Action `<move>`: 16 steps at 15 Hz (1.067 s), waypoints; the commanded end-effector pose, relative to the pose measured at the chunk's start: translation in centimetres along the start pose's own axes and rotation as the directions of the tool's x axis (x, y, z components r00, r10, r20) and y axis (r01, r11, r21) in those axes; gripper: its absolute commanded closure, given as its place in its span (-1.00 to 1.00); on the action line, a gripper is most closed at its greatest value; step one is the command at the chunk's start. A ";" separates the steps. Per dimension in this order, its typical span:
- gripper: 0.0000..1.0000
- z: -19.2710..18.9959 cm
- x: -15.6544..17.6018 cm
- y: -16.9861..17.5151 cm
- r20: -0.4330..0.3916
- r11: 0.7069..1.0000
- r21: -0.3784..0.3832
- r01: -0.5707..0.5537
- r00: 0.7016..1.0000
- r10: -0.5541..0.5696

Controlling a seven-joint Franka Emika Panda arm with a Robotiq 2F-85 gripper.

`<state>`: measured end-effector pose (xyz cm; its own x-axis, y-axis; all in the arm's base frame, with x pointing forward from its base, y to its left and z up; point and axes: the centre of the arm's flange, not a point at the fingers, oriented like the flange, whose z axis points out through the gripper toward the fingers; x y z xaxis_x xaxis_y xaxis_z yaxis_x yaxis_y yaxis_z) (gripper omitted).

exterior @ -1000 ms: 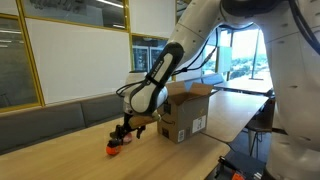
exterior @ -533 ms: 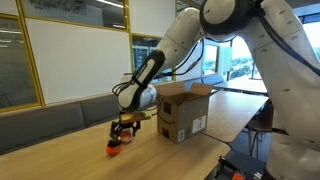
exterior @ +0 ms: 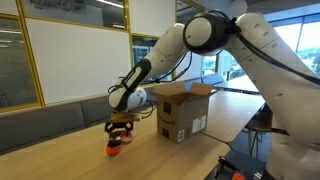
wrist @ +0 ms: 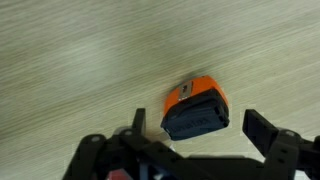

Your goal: Put the objects on the left inside the box

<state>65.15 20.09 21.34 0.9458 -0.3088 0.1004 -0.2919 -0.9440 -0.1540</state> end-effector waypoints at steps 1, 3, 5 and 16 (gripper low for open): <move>-1.00 2.1 4.0 -2.7 0.003 0.991 -0.008 -0.130 0.992 0.130; -1.00 3.3 4.9 -2.8 0.008 0.981 -0.030 -0.193 0.981 0.193; -1.00 4.5 5.8 -2.9 -0.002 0.962 -0.056 -0.267 0.964 0.267; -1.00 6.9 6.8 -2.5 0.064 0.865 -0.100 -0.491 0.865 0.498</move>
<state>71.53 20.59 15.53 0.7240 -0.6895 -0.0228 -0.6889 -0.7208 -0.0765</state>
